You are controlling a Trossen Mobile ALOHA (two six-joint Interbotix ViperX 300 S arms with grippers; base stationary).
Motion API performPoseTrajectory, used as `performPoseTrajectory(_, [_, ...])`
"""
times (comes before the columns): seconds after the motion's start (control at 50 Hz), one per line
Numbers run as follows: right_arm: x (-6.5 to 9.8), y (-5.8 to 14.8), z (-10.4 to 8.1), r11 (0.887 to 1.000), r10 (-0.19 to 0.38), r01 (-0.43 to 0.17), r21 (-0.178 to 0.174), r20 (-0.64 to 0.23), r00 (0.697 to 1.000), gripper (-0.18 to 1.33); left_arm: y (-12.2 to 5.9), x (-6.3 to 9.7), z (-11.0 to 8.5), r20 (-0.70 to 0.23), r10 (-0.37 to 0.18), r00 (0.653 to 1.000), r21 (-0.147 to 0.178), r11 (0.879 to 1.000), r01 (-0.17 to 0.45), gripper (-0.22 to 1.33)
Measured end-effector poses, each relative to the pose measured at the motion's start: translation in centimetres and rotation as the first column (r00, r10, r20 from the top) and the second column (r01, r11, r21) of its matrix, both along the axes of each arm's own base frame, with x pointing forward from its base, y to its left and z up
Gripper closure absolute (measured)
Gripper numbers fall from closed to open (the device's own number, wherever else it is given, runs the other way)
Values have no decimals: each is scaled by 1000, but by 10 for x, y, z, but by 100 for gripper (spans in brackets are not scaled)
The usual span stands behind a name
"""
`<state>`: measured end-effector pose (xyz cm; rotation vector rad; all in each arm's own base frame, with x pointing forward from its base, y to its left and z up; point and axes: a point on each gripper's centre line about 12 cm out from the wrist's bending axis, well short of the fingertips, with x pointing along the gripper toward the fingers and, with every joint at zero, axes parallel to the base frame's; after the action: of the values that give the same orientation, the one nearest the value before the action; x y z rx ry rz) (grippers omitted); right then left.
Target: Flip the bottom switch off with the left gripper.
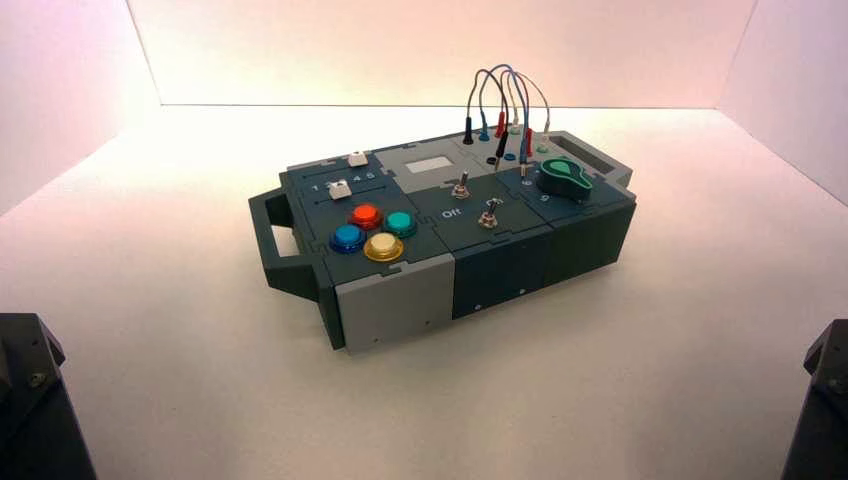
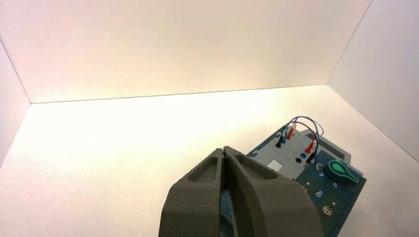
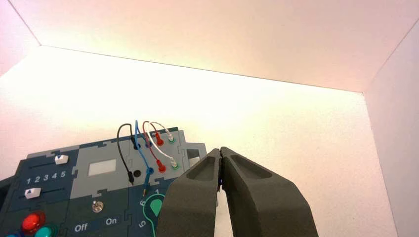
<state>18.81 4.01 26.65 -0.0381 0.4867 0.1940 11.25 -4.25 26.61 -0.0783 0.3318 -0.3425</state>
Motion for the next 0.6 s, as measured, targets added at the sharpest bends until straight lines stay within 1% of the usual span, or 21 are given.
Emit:
performPoseTrajectory(0.06, [0, 0, -1, 1000, 0, 0, 2, -4, 1000, 129, 0, 0, 0, 1, -2, 1000, -2, 1000, 2, 128])
performPoseTrajectory(0.18, [2, 1, -1, 1000, -1, 1, 12, -9, 1000, 129, -4, 2, -3, -28, -26, 999, 3, 1000, 27, 128])
performPoseTrajectory(0.28, [7, 3, 4, 1000, 0, 0, 24, -7, 1000, 129, -17, 6, -14, -107, -107, 988, 24, 994, 111, 128])
performPoseTrajectory(0.3, [9, 3, 4, 1000, -2, 3, 27, -11, 1000, 129, -18, 6, -14, -113, -114, 987, 26, 993, 117, 128])
performPoseTrajectory(0.32, [10, 4, 5, 999, -3, 3, 32, -10, 1000, 129, -23, 7, -18, -143, -145, 979, 32, 988, 151, 128])
performPoseTrajectory(0.36, [15, 5, 5, 999, -2, 3, 33, -22, 1000, 129, -30, 8, -23, -183, -185, 966, 42, 980, 195, 128])
performPoseTrajectory(0.38, [15, 6, 6, 999, -1, 2, 34, -22, 1000, 129, -31, 8, -22, -184, -189, 965, 42, 979, 200, 128])
performPoseTrajectory(0.4, [20, 7, 6, 999, -1, 2, 34, -33, 999, 129, -37, 8, -26, -216, -225, 950, 51, 969, 241, 128])
performPoseTrajectory(0.44, [27, 8, 6, 1000, 1, 0, 29, -48, 999, 129, -45, 8, -29, -253, -263, 931, 60, 956, 286, 128])
performPoseTrajectory(0.48, [34, 10, 4, 1000, 2, -1, 22, -66, 998, 129, -53, 8, -31, -292, -299, 909, 70, 941, 332, 128])
performPoseTrajectory(0.5, [34, 11, 4, 1000, 4, -2, 22, -68, 998, 129, -54, 8, -32, -297, -302, 906, 71, 939, 336, 128])
performPoseTrajectory(0.52, [39, 12, 4, 1000, 4, -3, 18, -78, 997, 129, -56, 8, -33, -309, -313, 898, 76, 933, 351, 128])
performPoseTrajectory(0.54, [42, 13, 3, 1000, 5, -4, 18, -86, 996, 129, -60, 7, -34, -327, -327, 887, 79, 926, 370, 128])
performPoseTrajectory(0.56, [50, 15, 0, 1000, 6, -5, 13, -108, 994, 129, -66, 7, -35, -360, -350, 865, 88, 910, 405, 128])
performPoseTrajectory(0.58, [50, 15, 0, 1000, 6, -5, 12, -111, 994, 129, -66, 7, -36, -362, -351, 863, 89, 909, 407, 128])
performPoseTrajectory(0.6, [58, 17, -3, 1000, 7, -6, 8, -130, 991, 129, -70, 7, -37, -381, -361, 851, 93, 901, 424, 128])
